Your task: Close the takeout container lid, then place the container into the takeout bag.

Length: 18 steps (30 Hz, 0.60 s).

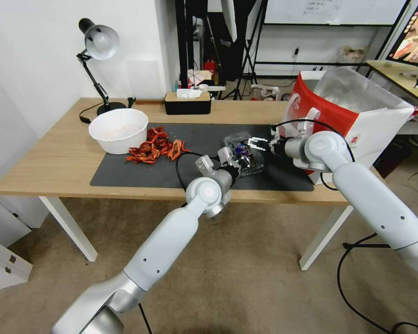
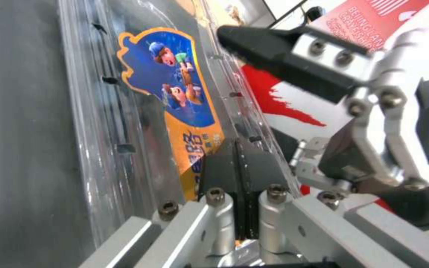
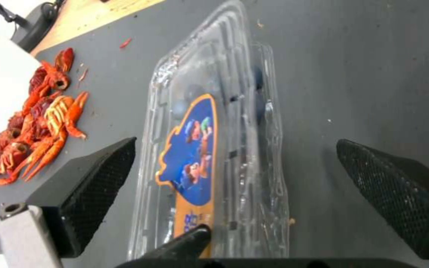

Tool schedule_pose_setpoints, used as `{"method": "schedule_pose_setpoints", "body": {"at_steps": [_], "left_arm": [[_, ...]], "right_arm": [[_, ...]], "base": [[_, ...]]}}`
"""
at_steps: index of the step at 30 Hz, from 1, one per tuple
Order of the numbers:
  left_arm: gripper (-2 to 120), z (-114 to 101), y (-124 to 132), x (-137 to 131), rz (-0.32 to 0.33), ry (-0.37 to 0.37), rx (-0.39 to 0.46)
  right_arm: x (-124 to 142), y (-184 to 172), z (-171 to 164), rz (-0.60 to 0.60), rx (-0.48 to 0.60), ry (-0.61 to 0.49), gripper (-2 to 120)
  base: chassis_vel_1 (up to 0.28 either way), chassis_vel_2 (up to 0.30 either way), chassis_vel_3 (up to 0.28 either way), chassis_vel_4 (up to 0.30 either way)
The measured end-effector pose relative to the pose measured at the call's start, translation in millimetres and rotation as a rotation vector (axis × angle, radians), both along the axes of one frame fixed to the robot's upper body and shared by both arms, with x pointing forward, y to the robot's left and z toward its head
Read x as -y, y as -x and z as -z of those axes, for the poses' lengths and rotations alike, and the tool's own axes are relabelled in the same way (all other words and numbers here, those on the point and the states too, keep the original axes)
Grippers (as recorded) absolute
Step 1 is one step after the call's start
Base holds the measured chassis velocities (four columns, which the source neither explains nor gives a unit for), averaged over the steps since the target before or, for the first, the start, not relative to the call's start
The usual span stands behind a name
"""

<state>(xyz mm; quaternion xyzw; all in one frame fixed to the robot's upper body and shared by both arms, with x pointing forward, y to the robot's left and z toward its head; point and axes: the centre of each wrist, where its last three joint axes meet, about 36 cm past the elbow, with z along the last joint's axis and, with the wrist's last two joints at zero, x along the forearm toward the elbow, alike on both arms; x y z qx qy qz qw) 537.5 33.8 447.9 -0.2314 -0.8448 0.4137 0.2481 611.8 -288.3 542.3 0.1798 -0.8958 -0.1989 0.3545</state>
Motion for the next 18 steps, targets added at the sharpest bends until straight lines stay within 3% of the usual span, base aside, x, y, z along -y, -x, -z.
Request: {"method": "schedule_pose_setpoints", "body": {"at_steps": [18], "left_arm": [[0,-3.2,-0.4,-0.5,0.0,0.003,0.004]], "right_arm": [[-4.8,-4.9,4.2,0.001,-0.022,-0.013,100]], "base": [[0.0,0.0,0.0,0.0]]}}
